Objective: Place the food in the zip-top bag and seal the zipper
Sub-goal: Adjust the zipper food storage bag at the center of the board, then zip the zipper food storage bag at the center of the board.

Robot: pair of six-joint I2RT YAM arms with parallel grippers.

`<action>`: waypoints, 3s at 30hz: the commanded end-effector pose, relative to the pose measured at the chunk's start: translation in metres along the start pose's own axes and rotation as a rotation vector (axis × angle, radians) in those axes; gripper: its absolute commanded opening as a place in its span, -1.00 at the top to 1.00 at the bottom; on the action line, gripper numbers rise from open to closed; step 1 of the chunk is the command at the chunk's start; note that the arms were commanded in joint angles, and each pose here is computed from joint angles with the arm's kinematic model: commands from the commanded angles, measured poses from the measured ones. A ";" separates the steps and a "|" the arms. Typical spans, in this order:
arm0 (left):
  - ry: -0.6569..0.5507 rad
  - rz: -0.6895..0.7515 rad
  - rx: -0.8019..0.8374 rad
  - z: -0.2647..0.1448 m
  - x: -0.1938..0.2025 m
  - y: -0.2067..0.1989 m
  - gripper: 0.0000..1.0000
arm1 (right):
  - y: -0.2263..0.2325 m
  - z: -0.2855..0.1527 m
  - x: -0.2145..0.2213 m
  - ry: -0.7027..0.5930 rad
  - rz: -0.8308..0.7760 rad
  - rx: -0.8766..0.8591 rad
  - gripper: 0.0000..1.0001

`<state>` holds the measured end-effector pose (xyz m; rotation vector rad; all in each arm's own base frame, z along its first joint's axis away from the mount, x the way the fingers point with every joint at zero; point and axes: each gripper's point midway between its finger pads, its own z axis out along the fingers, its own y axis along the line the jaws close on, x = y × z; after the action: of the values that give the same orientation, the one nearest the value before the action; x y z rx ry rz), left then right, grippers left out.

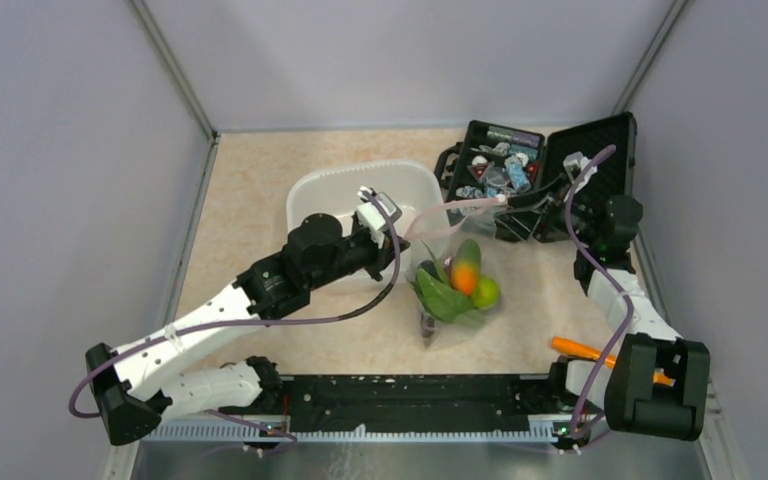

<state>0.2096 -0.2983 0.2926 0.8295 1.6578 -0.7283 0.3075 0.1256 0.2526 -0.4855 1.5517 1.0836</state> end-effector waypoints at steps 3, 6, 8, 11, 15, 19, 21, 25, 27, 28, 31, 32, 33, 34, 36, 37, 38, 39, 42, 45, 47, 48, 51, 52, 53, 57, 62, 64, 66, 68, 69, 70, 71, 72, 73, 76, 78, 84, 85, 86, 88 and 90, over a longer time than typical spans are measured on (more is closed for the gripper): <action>-0.095 0.029 -0.015 -0.010 -0.029 0.009 1.00 | 0.018 -0.004 -0.010 -0.010 -0.065 -0.044 -0.31; -0.091 0.025 -0.023 -0.011 -0.026 0.017 1.00 | 0.036 -0.002 -0.002 0.024 -0.116 -0.125 -0.31; -0.094 0.022 -0.014 -0.013 -0.026 0.020 1.00 | 0.044 0.005 0.003 0.044 -0.147 -0.168 -0.31; -0.104 0.021 0.016 -0.017 -0.027 0.019 1.00 | 0.049 0.012 0.014 0.086 -0.150 -0.213 -0.31; -0.105 0.021 0.028 -0.018 -0.028 0.019 1.00 | 0.047 0.016 0.022 0.099 -0.161 -0.212 -0.29; -0.088 0.013 0.008 -0.019 -0.022 0.024 1.00 | 0.056 0.012 0.021 0.081 -0.209 -0.239 -0.22; -0.088 0.010 -0.003 -0.020 -0.021 0.027 1.00 | 0.059 0.010 0.022 0.075 -0.212 -0.240 -0.12; -0.083 0.008 -0.019 -0.023 -0.019 0.032 1.00 | 0.064 0.008 0.022 0.073 -0.211 -0.256 0.06; -0.078 0.008 -0.024 -0.024 -0.017 0.034 1.00 | 0.068 0.008 0.020 0.070 -0.195 -0.273 0.20; -0.073 0.007 -0.025 -0.025 -0.016 0.034 1.00 | 0.071 0.008 0.019 0.068 -0.187 -0.286 0.22; -0.075 0.006 -0.011 -0.027 -0.015 0.033 1.00 | 0.078 0.007 0.014 0.050 -0.171 -0.312 0.52; -0.079 0.007 -0.008 -0.028 -0.016 0.033 1.00 | 0.081 0.007 0.010 0.035 -0.182 -0.322 0.55; -0.081 0.007 -0.007 -0.028 -0.016 0.033 1.00 | 0.083 0.007 0.008 0.029 -0.173 -0.326 0.56; -0.079 0.006 -0.010 -0.028 -0.015 0.034 1.00 | 0.084 0.006 0.008 0.029 -0.160 -0.333 0.61; -0.083 0.007 -0.011 -0.028 -0.015 0.034 1.00 | 0.089 0.004 0.008 0.035 -0.143 -0.351 0.68; -0.085 0.007 -0.015 -0.028 -0.016 0.035 1.00 | 0.090 0.004 0.007 0.031 -0.143 -0.351 0.73; -0.084 0.006 -0.020 -0.028 -0.016 0.036 1.00 | 0.090 0.004 0.006 0.023 -0.139 -0.345 0.75; -0.085 0.006 -0.027 -0.028 -0.016 0.038 1.00 | 0.090 0.004 0.005 0.013 -0.137 -0.339 0.78; -0.091 0.006 -0.043 -0.031 -0.015 0.041 1.00 | 0.091 0.003 0.006 0.002 -0.145 -0.335 0.94; -0.093 0.005 -0.046 -0.032 -0.014 0.042 1.00 | 0.094 0.002 0.005 -0.001 -0.151 -0.336 1.00; -0.091 0.004 -0.056 -0.033 -0.014 0.044 1.00 | 0.097 0.001 0.002 -0.013 -0.166 -0.332 1.00; -0.089 0.004 -0.059 -0.033 -0.014 0.044 1.00 | 0.098 0.000 0.001 -0.020 -0.175 -0.328 1.00; -0.093 -0.009 -0.084 -0.036 -0.016 0.049 0.35 | 0.101 -0.001 -0.003 -0.043 -0.207 -0.314 1.00; -0.099 -0.011 -0.083 -0.037 -0.018 0.048 0.10 | 0.101 -0.002 -0.003 -0.043 -0.210 -0.307 1.00; -0.104 -0.010 -0.078 -0.039 -0.022 0.047 -0.01 | 0.101 -0.002 -0.004 -0.041 -0.220 -0.302 1.00; -0.141 0.010 -0.025 -0.048 -0.049 0.036 -0.70 | 0.112 0.001 0.004 0.013 -0.256 -0.327 1.00; -0.148 0.089 0.172 -0.044 -0.092 0.005 -0.97 | 0.132 0.001 0.008 0.047 -0.326 -0.382 1.00; -0.131 0.115 0.274 -0.037 -0.102 -0.009 -0.97 | 0.138 -0.001 0.007 0.042 -0.344 -0.394 1.00; -0.129 0.120 0.363 -0.032 -0.113 -0.021 -0.97 | 0.140 -0.002 0.005 0.035 -0.350 -0.391 1.00; -0.116 0.123 0.455 -0.025 -0.113 -0.034 -0.97 | 0.143 -0.004 0.003 0.035 -0.357 -0.398 1.00; -0.104 0.125 0.493 -0.019 -0.110 -0.039 -0.97 | 0.144 -0.004 0.002 0.034 -0.360 -0.398 1.00; -0.092 0.142 0.525 -0.014 -0.107 -0.045 -0.98 | 0.145 -0.004 0.001 0.033 -0.360 -0.401 1.00; -0.064 0.155 0.532 -0.003 -0.099 -0.047 -0.97 | 0.147 -0.005 0.000 0.032 -0.362 -0.403 1.00; -0.039 0.157 0.524 0.005 -0.094 -0.048 -0.97 | 0.149 -0.006 0.000 0.031 -0.364 -0.407 1.00; -0.015 0.171 0.515 0.014 -0.088 -0.050 -0.97 | 0.150 -0.007 -0.001 0.030 -0.367 -0.409 1.00; 0.036 0.228 0.460 0.038 -0.082 -0.052 -0.97 | 0.156 -0.009 -0.002 0.026 -0.369 -0.419 1.00; 0.075 0.248 0.528 0.042 -0.075 -0.061 -0.97 | 0.159 -0.011 -0.002 0.026 -0.375 -0.429 1.00; 0.137 0.270 0.534 0.059 -0.071 -0.057 -0.97 | 0.162 -0.012 -0.003 0.032 -0.378 -0.432 1.00; 0.168 0.265 0.532 0.060 -0.066 -0.055 -0.97 | 0.162 -0.012 -0.003 0.029 -0.382 -0.429 1.00; 0.197 0.265 0.535 0.059 -0.061 -0.055 -0.96 | 0.162 -0.012 -0.003 0.029 -0.382 -0.429 1.00; 0.243 0.263 0.516 0.058 -0.051 -0.051 -0.82 | 0.161 -0.012 -0.005 0.027 -0.383 -0.419 1.00; 0.273 0.260 0.503 0.054 -0.043 -0.049 -0.71 | 0.160 -0.011 -0.006 0.020 -0.386 -0.409 1.00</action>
<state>0.2093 -0.3901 0.3333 1.4838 1.5282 -0.9487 0.1802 0.1925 0.2910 -0.9880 1.2799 1.1611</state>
